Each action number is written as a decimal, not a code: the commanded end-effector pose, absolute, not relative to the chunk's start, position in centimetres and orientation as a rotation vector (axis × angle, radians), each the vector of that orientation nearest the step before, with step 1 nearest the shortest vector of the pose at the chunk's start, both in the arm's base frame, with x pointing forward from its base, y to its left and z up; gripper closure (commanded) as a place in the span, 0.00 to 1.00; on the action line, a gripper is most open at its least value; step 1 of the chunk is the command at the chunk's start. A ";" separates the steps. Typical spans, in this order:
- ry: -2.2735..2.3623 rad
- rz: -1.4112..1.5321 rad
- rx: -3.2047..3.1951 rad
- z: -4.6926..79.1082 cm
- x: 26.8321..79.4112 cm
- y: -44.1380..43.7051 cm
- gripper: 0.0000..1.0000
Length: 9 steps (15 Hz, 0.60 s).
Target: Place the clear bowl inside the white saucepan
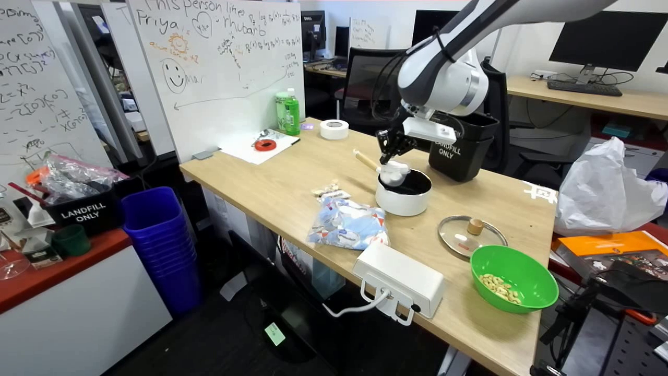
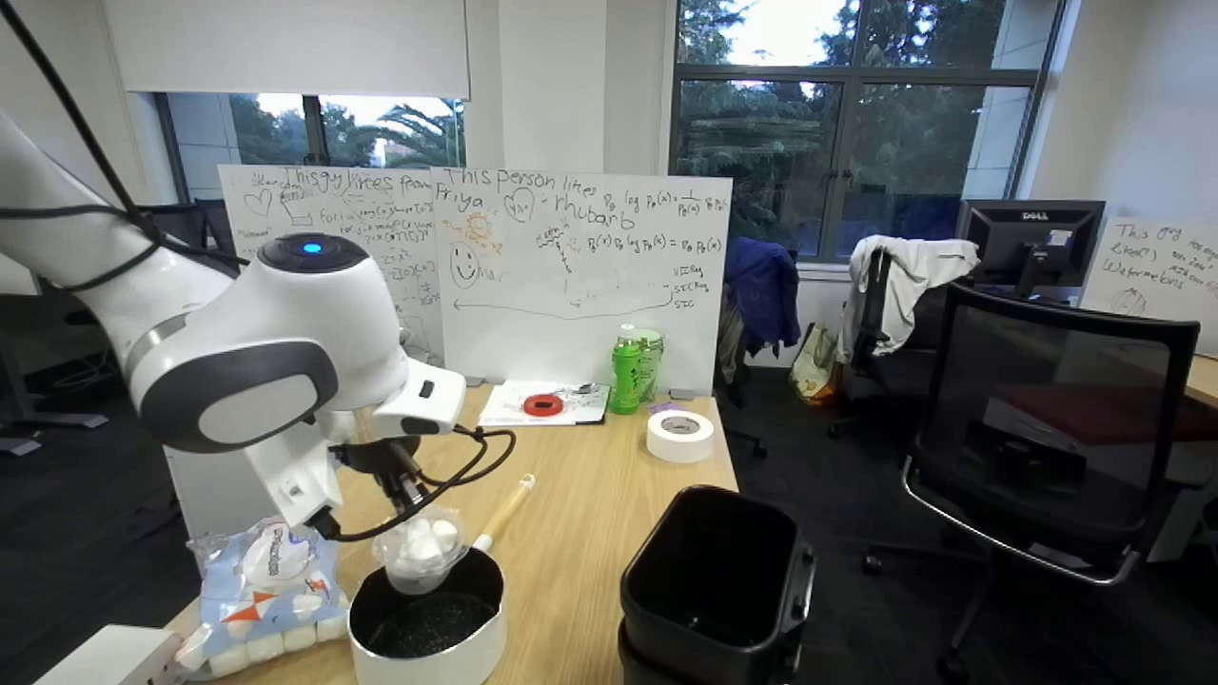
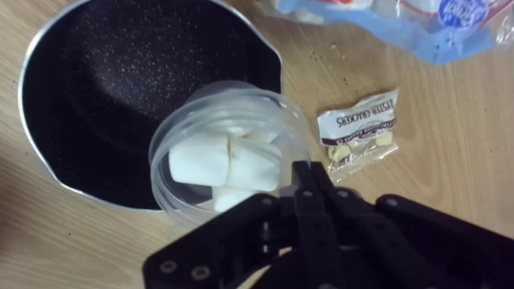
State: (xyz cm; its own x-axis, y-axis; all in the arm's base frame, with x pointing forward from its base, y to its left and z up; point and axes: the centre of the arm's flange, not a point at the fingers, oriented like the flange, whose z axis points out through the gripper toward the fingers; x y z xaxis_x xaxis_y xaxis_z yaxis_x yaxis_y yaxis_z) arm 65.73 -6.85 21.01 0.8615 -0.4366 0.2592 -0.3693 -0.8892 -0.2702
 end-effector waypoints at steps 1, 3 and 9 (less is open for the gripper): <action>0.744 -0.643 -2.783 19.8 67.4 -7.4 1.00; 0.817 -0.714 -2.803 19.7 67.2 -8.2 1.00; 0.944 -0.714 -2.888 19.0 65.4 -11.0 1.00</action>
